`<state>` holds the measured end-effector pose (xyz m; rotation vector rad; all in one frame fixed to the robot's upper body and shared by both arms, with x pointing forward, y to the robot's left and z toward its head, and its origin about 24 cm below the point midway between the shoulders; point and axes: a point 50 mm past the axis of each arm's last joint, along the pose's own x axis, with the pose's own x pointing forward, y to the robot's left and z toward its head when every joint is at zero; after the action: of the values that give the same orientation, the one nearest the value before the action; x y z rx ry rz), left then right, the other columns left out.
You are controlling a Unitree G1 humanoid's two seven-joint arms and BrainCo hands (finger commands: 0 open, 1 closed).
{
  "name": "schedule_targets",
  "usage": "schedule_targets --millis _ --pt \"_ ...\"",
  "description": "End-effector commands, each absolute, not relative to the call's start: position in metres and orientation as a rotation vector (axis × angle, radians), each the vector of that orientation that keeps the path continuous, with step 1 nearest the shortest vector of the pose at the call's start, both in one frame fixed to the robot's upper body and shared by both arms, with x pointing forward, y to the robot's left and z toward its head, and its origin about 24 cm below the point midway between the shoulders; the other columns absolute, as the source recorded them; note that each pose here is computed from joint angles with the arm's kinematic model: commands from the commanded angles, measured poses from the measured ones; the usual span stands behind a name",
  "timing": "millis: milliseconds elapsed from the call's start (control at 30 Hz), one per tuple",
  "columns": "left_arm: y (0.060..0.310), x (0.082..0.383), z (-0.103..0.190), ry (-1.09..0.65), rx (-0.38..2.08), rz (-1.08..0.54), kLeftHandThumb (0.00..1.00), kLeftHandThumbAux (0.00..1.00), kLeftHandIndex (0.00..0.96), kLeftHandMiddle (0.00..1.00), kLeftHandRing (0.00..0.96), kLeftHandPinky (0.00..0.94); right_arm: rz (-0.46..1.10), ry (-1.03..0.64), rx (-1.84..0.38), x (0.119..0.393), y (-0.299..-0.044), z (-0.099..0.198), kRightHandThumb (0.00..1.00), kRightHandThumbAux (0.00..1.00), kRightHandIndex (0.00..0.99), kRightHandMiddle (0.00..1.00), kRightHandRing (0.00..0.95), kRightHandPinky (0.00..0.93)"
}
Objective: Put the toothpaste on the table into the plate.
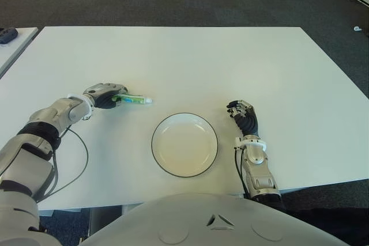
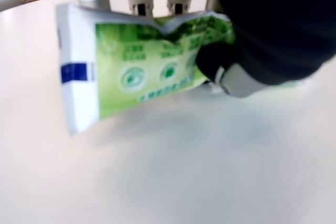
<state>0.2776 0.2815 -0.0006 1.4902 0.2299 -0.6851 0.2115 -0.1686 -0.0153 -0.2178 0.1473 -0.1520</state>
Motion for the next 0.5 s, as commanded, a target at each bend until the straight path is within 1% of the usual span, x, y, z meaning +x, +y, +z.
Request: schedule_targets --millis 33,300,500 --pt "0.2818 0.2547 -0.0276 0.343 1.451 -0.751 0.713 0.712 0.434 0.781 0.798 0.799 -0.155 0.157 -0.216 0.2128 -0.1683 -0.0171 0.712 0.731 0.424 0.474 0.467 0.481" --pt "0.2797 0.2577 -0.0252 0.337 1.371 -0.684 0.712 0.713 0.436 0.787 0.793 0.781 -0.159 0.158 -0.223 0.2128 -0.1689 -0.0178 0.713 0.731 0.424 0.479 0.471 0.482" --pt "0.2754 0.262 -0.0223 0.309 1.254 -0.6 0.711 0.713 0.437 0.788 0.792 0.772 -0.163 0.156 -0.221 0.213 -0.1685 -0.0181 0.713 0.731 0.424 0.484 0.477 0.487"
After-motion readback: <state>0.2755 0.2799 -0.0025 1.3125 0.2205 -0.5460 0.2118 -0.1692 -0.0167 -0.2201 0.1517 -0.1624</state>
